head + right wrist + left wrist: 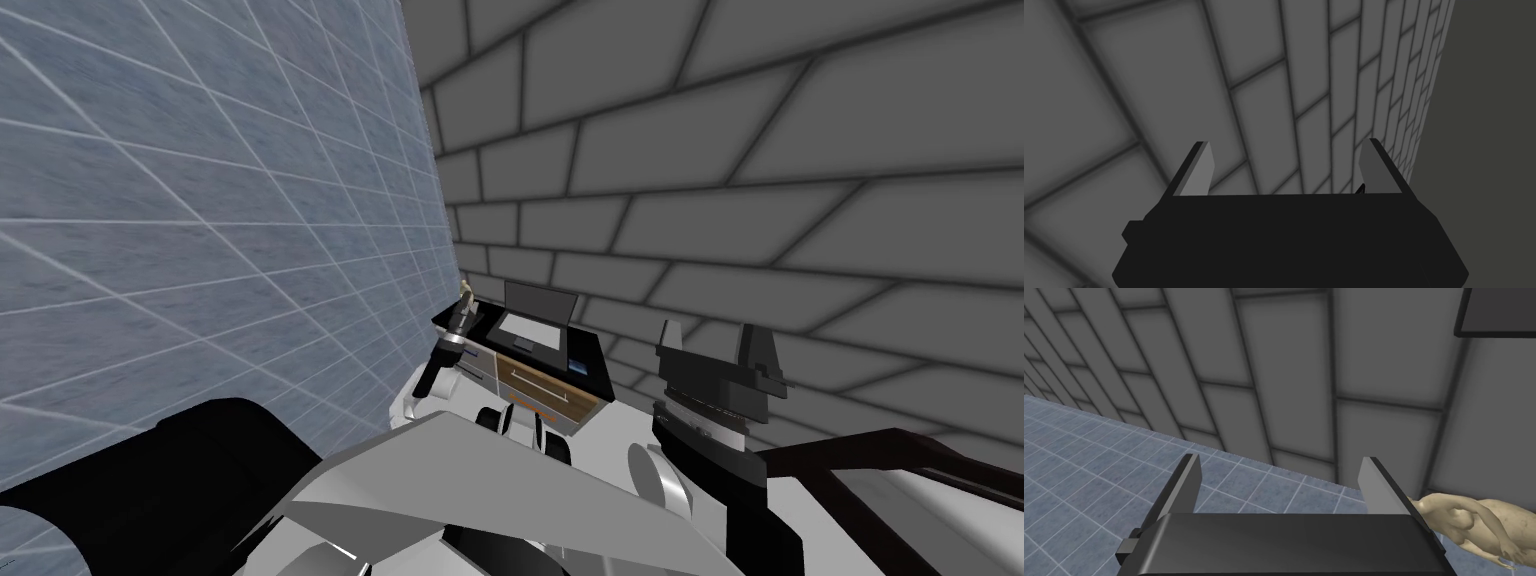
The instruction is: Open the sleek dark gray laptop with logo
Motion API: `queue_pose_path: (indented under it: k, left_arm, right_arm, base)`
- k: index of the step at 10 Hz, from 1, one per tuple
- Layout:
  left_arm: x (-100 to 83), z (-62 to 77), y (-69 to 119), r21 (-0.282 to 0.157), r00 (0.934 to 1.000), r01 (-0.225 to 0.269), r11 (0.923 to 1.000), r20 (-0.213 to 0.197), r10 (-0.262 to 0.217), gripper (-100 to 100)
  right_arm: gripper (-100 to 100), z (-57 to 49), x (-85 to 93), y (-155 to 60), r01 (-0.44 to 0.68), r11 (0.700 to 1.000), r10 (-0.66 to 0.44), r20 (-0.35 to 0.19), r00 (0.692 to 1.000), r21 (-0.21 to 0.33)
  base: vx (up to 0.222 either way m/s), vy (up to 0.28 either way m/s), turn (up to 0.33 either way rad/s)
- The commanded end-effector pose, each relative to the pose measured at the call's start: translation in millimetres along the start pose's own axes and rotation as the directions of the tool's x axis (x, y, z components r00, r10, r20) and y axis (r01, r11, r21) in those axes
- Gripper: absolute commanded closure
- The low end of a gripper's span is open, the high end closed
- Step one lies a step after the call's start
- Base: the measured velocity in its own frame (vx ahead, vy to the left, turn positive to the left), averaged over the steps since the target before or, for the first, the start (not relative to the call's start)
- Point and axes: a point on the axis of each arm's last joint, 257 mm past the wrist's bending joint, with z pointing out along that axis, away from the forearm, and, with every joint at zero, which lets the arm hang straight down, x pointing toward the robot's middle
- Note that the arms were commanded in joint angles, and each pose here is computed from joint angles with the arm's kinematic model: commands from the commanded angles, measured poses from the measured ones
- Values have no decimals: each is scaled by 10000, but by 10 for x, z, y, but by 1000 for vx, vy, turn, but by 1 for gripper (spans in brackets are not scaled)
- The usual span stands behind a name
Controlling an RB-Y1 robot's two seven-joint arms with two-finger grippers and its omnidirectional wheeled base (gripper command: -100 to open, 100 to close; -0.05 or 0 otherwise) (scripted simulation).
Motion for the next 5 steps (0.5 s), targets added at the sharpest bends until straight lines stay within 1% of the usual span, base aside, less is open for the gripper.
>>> queue_pose_path:
  k: [1,5]
  left_arm:
    - [55,114,200,-226,9989,-380,9990,-294,374,-100]
    - [141,328,529,-574,9938,-944,9939,-649,906,-100]
  right_arm:
    - [0,0,0,0,0,10000,0,0,10000,0]
    - [0,0,0,0,0,10000,0,0,10000,0]
  base:
    - [16,24,-30]
    - [18,27,-33]
